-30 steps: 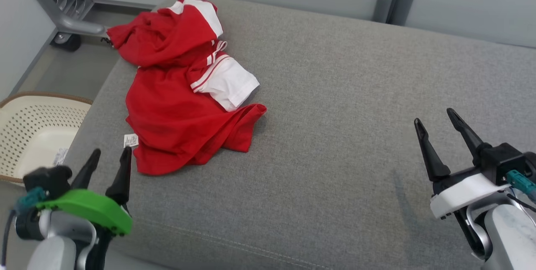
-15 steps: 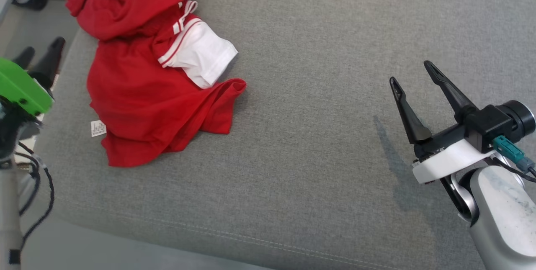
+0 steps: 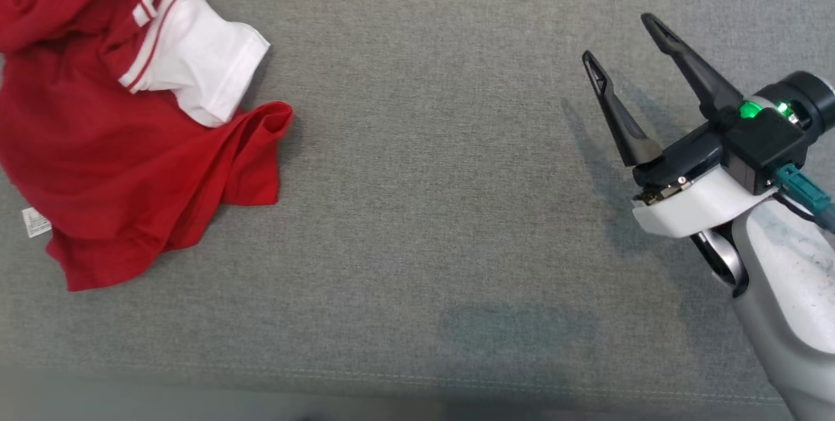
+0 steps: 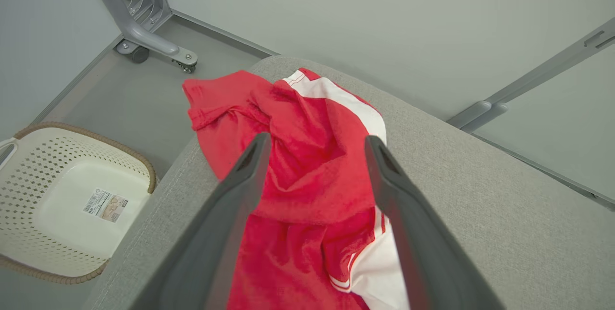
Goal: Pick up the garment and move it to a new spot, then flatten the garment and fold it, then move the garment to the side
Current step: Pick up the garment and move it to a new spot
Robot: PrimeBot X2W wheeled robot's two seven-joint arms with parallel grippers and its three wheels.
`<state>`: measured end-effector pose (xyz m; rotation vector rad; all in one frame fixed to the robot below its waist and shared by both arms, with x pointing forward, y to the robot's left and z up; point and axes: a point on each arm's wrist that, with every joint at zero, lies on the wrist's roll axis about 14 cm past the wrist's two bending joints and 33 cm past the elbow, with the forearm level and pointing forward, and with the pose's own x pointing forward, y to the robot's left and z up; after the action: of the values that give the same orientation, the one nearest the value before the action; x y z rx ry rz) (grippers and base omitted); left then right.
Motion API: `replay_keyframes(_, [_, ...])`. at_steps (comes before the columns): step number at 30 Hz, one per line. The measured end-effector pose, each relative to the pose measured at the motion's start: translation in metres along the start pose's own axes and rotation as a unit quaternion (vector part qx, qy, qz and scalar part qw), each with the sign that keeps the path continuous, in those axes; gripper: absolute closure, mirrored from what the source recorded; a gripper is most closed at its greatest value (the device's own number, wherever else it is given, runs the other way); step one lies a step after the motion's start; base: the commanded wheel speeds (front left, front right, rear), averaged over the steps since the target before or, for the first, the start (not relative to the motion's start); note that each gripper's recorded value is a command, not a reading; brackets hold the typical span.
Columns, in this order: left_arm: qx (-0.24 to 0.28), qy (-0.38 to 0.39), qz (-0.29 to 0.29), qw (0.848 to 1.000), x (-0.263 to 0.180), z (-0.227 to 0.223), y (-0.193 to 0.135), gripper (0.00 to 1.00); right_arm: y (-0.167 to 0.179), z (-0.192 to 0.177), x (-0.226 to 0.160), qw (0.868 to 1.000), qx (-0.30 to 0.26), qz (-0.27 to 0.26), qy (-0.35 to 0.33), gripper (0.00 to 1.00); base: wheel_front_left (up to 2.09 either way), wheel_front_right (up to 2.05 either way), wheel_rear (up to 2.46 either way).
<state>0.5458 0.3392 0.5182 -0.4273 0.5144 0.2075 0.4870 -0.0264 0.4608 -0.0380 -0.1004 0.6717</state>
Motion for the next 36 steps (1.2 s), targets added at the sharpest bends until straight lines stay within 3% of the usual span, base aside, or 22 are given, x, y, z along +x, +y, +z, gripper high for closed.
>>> replay_keyframes(6, [-0.002, 0.026, -0.020, 0.999, 0.045, -0.009, -0.024, 0.00, -0.023, -0.017, -0.002, 1.000, -0.018, -0.010, 0.012, 0.00, 0.00, 0.00, 0.00])
replay_keyframes(15, [-0.016, 0.121, 0.018, 0.992, 0.108, -0.088, -0.008, 0.00, -0.053, -0.057, -0.022, 0.997, -0.035, -0.030, 0.062, 0.00, 0.00, 0.00, 0.00])
replay_keyframes(22, [0.019, 0.161, 0.035, 0.986, 0.132, -0.129, -0.008, 0.00, -0.066, -0.069, -0.038, 0.994, -0.043, -0.048, 0.088, 0.00, 0.00, 0.00, 0.00])
replay_keyframes(23, [0.021, 0.160, 0.036, 0.986, 0.133, -0.130, -0.009, 0.26, -0.067, -0.069, -0.040, 0.994, -0.044, -0.049, 0.090, 0.00, 0.00, 0.00, 0.00])
replay_keyframes(25, [0.027, 0.159, 0.039, 0.986, 0.135, -0.130, -0.007, 0.99, -0.068, -0.069, -0.042, 0.993, -0.044, -0.050, 0.092, 0.00, 0.00, 0.00, 0.00])
replay_keyframes(34, [0.031, 0.105, 0.024, 0.994, 0.139, -0.095, -0.024, 1.00, -0.067, -0.067, -0.042, 0.994, -0.042, -0.050, 0.092, 0.00, 0.00, 0.00, 0.00])
replay_keyframes(36, [0.031, 0.057, 0.012, 0.998, 0.135, -0.060, -0.034, 1.00, -0.062, -0.064, -0.039, 0.995, -0.039, -0.044, 0.086, 0.00, 0.00, 0.00, 0.00])
